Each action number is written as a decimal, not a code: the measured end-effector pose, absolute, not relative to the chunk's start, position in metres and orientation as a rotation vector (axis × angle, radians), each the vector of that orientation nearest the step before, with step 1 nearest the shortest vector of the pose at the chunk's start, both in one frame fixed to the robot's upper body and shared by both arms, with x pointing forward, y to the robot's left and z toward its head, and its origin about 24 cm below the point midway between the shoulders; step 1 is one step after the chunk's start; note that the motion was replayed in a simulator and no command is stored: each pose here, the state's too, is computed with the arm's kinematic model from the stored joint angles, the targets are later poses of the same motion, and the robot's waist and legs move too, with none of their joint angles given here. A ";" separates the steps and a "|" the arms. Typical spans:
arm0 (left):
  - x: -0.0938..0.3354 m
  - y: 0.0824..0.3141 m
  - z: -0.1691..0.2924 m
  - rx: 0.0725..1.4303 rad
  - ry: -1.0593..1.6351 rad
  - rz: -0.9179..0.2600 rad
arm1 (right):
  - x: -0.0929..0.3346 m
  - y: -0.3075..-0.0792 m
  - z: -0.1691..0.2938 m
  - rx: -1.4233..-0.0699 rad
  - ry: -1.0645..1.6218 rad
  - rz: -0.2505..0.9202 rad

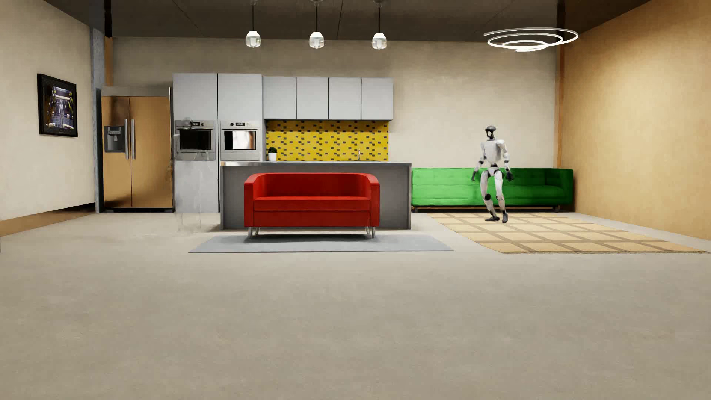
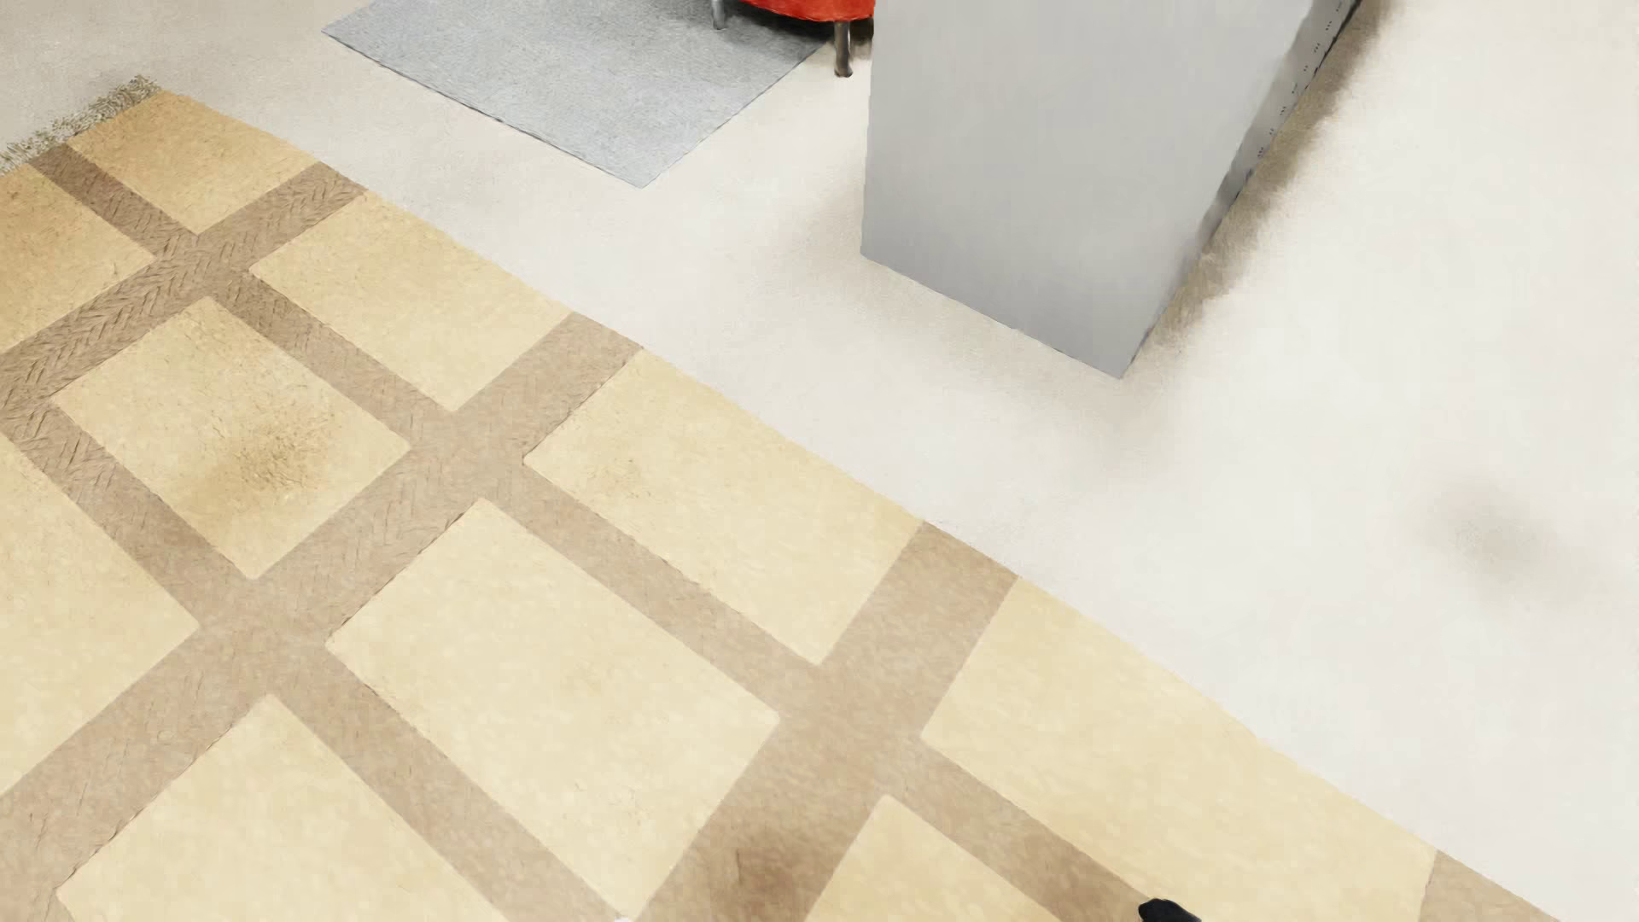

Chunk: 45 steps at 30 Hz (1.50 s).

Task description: Avoid the counter

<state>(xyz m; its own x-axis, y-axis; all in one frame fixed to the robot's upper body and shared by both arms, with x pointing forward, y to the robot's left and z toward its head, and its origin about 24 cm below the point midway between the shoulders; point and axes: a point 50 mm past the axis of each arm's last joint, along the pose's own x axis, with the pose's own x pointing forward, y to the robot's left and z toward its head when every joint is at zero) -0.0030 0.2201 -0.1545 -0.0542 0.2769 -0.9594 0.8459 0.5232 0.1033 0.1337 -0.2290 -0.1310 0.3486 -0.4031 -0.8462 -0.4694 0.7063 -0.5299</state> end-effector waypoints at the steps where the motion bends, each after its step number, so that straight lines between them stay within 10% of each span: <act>1: -0.016 0.219 -0.156 1.008 1.593 -0.765 | 0.141 -0.238 -0.126 -0.894 1.202 0.094; 4: -0.041 0.236 -0.153 0.893 1.735 -0.674 | 0.144 -0.265 -0.108 -1.045 1.074 0.160; 9: 0.015 0.259 -0.146 1.413 1.558 -0.611 | 0.090 -0.284 -0.112 -0.955 1.225 0.018; 14: 0.166 0.267 -0.108 1.639 1.135 -0.359 | 0.036 -0.209 -0.143 -0.708 1.360 0.144; 18: 0.279 0.246 -0.023 1.495 0.635 -0.035 | 0.009 -0.201 -0.148 -0.565 1.476 0.030; 23: 0.335 0.186 0.070 1.377 0.114 0.025 | 0.005 -0.214 -0.152 -0.638 1.513 -0.012; 27: 0.308 0.159 0.052 1.435 0.055 -0.161 | 0.028 -0.208 -0.151 -0.674 1.410 0.042; 32: 0.217 0.191 -0.073 1.620 0.642 -0.387 | 0.088 -0.180 -0.141 -0.777 1.164 0.200; 38: 0.041 0.188 -0.162 1.323 1.350 -0.860 | 0.176 -0.172 -0.087 -0.811 0.706 0.162; 42: -0.028 0.159 -0.161 0.996 1.429 -0.746 | 0.206 -0.162 -0.071 -0.881 0.600 0.223; 45: -0.028 0.159 -0.160 1.118 1.383 -0.962 | 0.182 -0.170 -0.100 -0.932 0.805 0.267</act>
<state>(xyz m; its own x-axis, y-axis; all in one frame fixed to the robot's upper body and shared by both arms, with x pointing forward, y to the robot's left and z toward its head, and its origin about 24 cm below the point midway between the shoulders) -0.0281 0.1589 -0.1603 0.0036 0.1150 -0.9934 0.9713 0.2358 0.0308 0.1821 -0.1704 -0.1001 0.6857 -0.1262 -0.7169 -0.5295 0.5893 -0.6102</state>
